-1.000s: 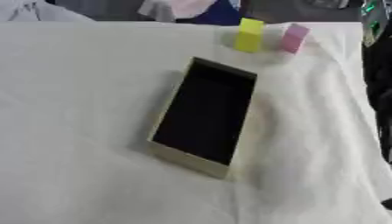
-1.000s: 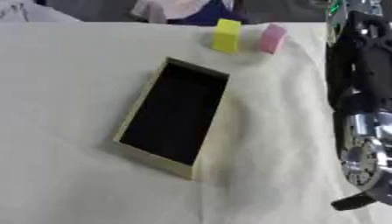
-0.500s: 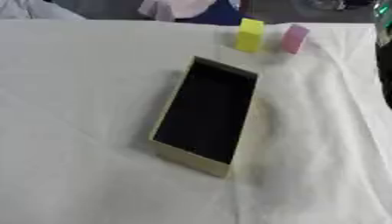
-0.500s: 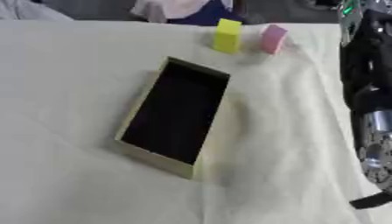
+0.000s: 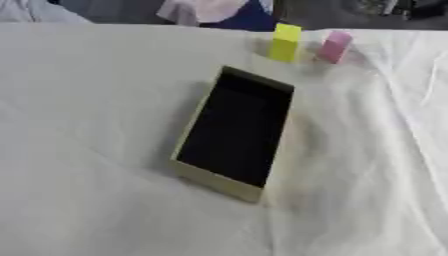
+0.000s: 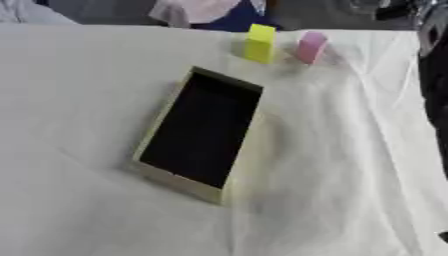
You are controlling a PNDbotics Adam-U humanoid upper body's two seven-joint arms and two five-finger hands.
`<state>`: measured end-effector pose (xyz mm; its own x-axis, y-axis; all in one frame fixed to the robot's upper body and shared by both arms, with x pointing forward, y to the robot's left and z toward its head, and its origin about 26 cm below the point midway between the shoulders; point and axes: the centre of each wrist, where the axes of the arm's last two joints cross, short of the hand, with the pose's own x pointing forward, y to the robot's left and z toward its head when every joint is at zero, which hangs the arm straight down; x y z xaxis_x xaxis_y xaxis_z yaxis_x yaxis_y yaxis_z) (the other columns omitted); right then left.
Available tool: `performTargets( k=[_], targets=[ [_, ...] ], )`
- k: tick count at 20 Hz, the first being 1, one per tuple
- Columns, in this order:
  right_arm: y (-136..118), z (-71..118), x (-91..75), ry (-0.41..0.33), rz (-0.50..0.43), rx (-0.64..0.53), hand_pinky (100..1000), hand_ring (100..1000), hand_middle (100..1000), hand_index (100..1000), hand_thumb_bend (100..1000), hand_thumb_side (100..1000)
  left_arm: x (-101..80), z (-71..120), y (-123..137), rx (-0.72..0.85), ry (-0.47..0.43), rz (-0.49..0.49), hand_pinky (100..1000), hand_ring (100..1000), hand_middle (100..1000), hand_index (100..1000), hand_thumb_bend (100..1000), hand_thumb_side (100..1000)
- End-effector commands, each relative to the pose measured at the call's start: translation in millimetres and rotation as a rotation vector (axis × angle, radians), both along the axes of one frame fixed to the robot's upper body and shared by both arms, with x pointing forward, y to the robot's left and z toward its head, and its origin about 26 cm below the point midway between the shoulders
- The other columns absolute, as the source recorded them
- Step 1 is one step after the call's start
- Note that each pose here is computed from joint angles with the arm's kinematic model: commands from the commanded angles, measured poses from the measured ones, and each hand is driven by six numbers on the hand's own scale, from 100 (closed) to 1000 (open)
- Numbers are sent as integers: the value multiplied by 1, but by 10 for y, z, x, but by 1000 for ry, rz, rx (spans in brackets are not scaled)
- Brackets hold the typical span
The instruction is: Pick up objects on the table and place them in the box.
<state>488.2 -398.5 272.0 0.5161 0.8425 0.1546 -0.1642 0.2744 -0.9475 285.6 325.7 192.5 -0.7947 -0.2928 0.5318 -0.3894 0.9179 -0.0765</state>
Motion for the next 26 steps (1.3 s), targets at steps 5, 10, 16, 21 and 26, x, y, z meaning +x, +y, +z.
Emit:
performTargets(
  k=[5, 10, 16, 21, 26],
  targets=[
    [-190, 136, -80, -22, 44, 38, 944, 981, 949, 968, 100, 665, -32, 110, 35, 31, -32, 8, 690, 740, 748, 856, 346, 746],
    [-133, 121, -58, -22, 95, 36, 945, 980, 943, 974, 100, 565, -29, 112, 29, 31, -33, 6, 689, 741, 748, 856, 345, 745],
    [-102, 95, -42, -27, 146, 14, 945, 980, 946, 979, 100, 532, -29, 112, 27, 30, -32, 5, 690, 741, 748, 856, 344, 745],
    [120, 15, 61, -4, 205, 18, 935, 970, 961, 997, 188, 379, -23, 114, 13, 26, -33, -2, 689, 741, 748, 856, 345, 741],
    [301, -41, 131, 3, 234, 18, 932, 969, 963, 1000, 222, 291, -19, 117, 7, 24, -35, -6, 689, 741, 748, 856, 344, 738]
  ],
)
